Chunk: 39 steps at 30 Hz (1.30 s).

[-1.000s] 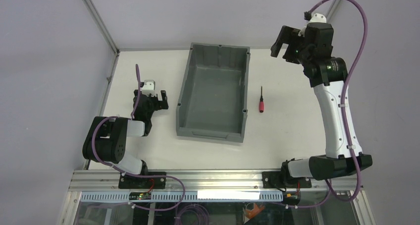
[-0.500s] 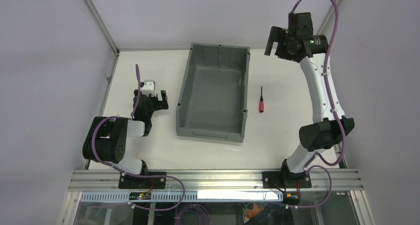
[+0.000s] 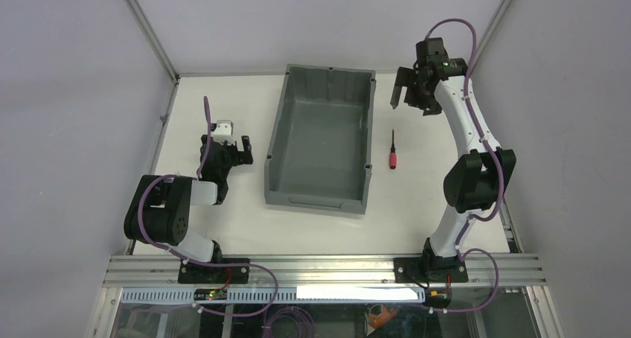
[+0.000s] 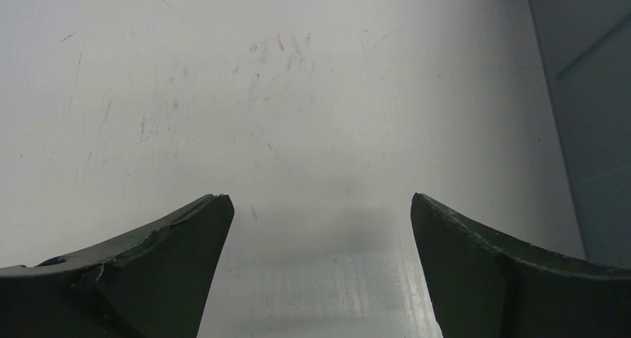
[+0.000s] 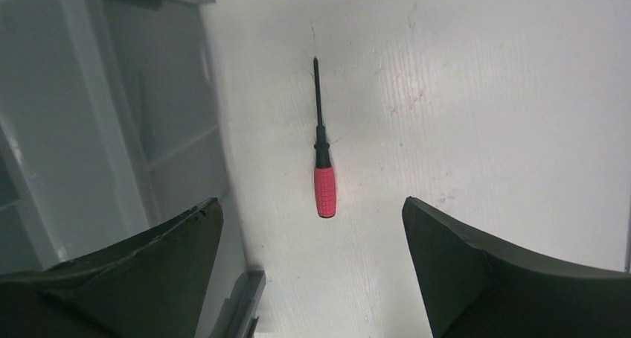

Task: Put the screwdriver in the bin
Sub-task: Pick up the screwdriver from the center of the board.

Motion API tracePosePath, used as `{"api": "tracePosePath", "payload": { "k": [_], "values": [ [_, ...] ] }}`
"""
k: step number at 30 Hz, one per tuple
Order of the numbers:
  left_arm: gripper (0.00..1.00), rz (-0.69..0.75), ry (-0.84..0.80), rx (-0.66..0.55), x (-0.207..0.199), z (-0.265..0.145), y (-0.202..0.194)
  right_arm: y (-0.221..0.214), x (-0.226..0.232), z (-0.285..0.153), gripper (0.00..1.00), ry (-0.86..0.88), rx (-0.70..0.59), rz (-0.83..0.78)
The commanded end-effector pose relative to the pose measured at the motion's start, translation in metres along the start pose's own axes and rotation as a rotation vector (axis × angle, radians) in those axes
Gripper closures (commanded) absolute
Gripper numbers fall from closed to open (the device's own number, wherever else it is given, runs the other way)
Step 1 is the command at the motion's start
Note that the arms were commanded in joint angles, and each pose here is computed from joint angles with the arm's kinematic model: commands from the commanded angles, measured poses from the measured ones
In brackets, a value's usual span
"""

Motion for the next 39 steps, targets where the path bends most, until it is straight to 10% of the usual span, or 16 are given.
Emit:
{"api": "tracePosePath", "payload": {
  "k": [1, 39],
  "values": [
    [0.01, -0.016, -0.017, -0.053, -0.002, -0.002, 0.016, -0.014, 0.007, 0.026, 0.06, 0.038, 0.048, 0.028],
    [0.01, -0.016, -0.017, -0.052, -0.002, -0.002, 0.015, -0.141, 0.024, 0.138, 0.49, 0.006, 0.419, -0.030]
  ]
}}
Point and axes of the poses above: each gripper's point midway between its finger pads, its own z axis out along the fingers, its own x axis along the line the jaws close on, y = z × x, the point moved 2 cm from there along -z, back along the fingers, and after that the axes turned 11 degrees about -z, right-handed, at the moved point
